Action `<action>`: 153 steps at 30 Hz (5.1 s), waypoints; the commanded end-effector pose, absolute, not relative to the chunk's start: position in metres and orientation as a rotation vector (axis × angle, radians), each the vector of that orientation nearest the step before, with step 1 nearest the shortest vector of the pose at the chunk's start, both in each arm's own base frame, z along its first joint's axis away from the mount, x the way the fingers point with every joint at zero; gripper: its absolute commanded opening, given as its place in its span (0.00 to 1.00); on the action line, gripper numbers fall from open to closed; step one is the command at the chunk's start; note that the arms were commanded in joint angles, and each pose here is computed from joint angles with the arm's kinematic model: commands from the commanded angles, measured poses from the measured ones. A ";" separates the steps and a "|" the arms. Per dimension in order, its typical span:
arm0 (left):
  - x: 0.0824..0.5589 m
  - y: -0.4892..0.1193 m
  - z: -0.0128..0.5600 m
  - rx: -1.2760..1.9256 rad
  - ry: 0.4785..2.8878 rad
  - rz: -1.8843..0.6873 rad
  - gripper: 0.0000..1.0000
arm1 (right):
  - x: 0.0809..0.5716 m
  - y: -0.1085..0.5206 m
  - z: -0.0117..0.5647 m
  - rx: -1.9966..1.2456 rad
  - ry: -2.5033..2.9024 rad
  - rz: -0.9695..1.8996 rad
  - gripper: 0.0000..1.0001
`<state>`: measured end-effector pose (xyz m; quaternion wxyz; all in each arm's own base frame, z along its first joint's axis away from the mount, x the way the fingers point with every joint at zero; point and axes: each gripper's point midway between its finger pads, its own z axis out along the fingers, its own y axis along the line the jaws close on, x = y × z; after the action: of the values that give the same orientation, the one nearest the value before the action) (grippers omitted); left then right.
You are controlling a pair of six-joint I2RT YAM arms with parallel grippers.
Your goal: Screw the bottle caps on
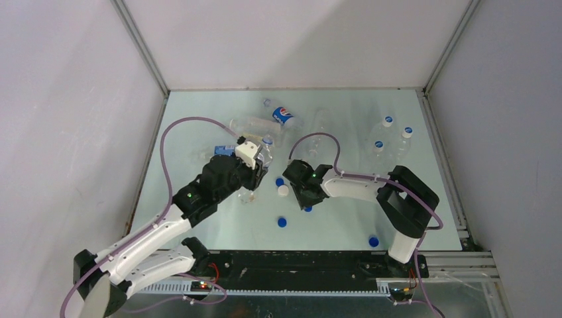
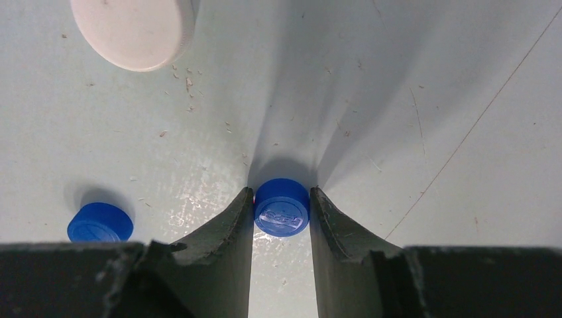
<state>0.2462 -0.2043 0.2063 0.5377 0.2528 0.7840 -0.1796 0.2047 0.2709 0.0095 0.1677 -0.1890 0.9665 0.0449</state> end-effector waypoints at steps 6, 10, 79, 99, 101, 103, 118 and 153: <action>0.243 -0.202 0.220 0.591 1.825 -0.446 0.23 | 0.192 0.279 -0.005 -0.485 2.818 0.141 0.19; 0.243 -0.197 0.211 0.588 1.848 -0.420 0.23 | 0.190 0.282 -0.003 -0.401 2.844 0.153 0.39; 0.168 -0.242 0.225 1.409 1.654 -0.969 0.18 | 0.198 0.270 0.288 -1.292 1.501 0.599 0.00; 0.144 -0.246 0.244 1.530 1.601 -0.948 0.19 | 0.160 0.289 0.322 -1.785 0.594 0.639 0.00; 0.144 -0.246 0.246 1.537 1.599 -0.946 0.19 | 0.158 0.293 0.326 -1.783 0.558 0.656 0.00; 0.142 -0.247 0.249 1.542 1.588 -0.945 0.19 | 0.158 0.295 0.328 -1.779 0.547 0.662 0.00; 0.140 -0.243 0.256 1.585 1.563 -0.861 0.19 | 0.153 0.301 0.316 -1.853 0.557 0.720 0.00; 0.144 -0.256 0.283 1.428 1.382 -0.782 0.19 | 0.137 0.329 0.278 -1.953 0.792 0.908 0.00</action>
<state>0.1263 -0.2197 0.2101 0.3392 0.6004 0.6648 -0.2873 0.1421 0.3182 0.2803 0.4290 -0.7842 0.2941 0.3384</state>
